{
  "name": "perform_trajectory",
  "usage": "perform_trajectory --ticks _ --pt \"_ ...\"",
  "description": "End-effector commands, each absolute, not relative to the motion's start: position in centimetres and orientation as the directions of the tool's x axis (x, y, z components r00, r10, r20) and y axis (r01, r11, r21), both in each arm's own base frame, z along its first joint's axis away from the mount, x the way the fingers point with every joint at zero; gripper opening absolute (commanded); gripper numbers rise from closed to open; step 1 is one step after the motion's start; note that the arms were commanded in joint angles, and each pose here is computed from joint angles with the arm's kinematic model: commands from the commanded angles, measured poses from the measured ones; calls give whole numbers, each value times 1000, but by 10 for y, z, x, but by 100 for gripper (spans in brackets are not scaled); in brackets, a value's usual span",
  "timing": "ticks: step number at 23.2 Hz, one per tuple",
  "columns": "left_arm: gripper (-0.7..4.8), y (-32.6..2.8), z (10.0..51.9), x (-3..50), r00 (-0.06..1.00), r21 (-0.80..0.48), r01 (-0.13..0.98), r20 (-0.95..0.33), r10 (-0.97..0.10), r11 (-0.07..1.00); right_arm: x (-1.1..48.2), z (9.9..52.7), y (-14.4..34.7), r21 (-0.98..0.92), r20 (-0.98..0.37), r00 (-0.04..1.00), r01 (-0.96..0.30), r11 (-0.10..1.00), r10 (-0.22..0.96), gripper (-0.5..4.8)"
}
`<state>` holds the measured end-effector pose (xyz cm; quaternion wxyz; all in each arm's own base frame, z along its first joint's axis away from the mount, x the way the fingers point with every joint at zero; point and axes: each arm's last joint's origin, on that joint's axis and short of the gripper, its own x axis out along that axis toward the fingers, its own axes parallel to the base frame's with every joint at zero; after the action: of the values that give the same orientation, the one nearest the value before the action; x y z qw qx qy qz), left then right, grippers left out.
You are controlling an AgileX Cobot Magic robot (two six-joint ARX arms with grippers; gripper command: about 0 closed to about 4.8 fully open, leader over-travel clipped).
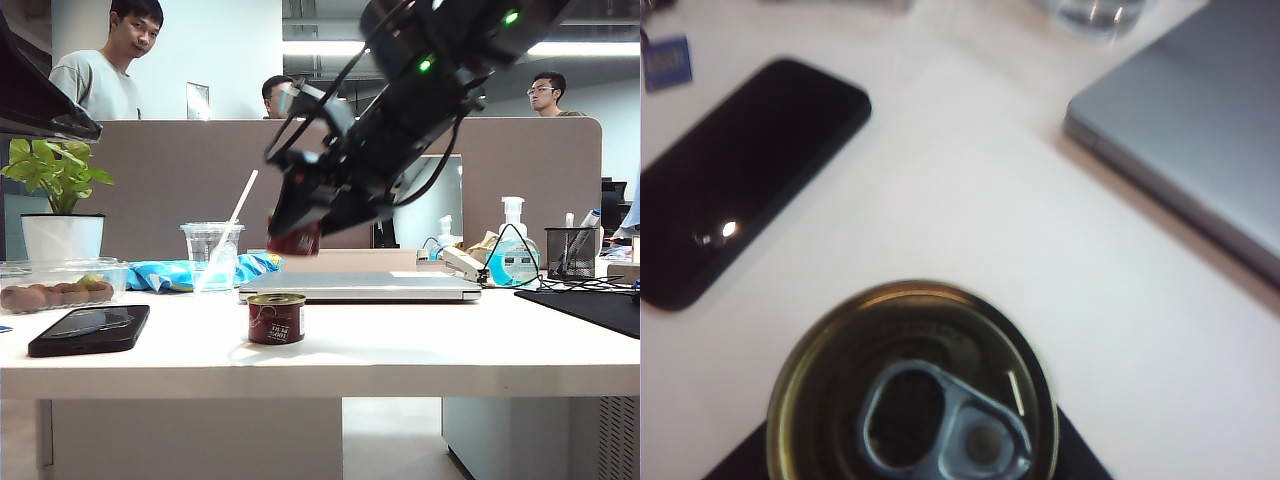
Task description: Stack a can of tomatoes on the right onto the can of tomatoes on the left.
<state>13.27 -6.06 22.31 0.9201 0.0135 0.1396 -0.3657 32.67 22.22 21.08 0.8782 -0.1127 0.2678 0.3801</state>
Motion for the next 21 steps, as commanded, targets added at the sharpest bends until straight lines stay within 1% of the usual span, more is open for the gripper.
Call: perform_trajectory --ticks 1,5,7,13,19,21 --pt "-4 -61 225 133 694 -65 683 -252 -674 727 324 206 235 9 -572 535 -754 657 622 265" --pt "-4 -61 225 133 695 -65 683 -251 -674 728 317 195 245 16 -617 497 -768 641 610 265" --pt "-4 -61 225 133 695 -65 683 -252 -674 728 314 190 250 -10 -636 509 -758 653 581 265" --pt "-4 -61 225 133 694 -65 683 -252 -674 727 315 192 250 -14 -626 515 -758 652 585 265" --pt "-4 -61 225 133 695 -65 683 -252 -674 728 315 193 249 -26 -633 528 -746 666 566 265" --pt "-4 -61 225 133 695 -65 683 -252 -674 728 315 192 248 -50 -644 550 -725 687 533 265"
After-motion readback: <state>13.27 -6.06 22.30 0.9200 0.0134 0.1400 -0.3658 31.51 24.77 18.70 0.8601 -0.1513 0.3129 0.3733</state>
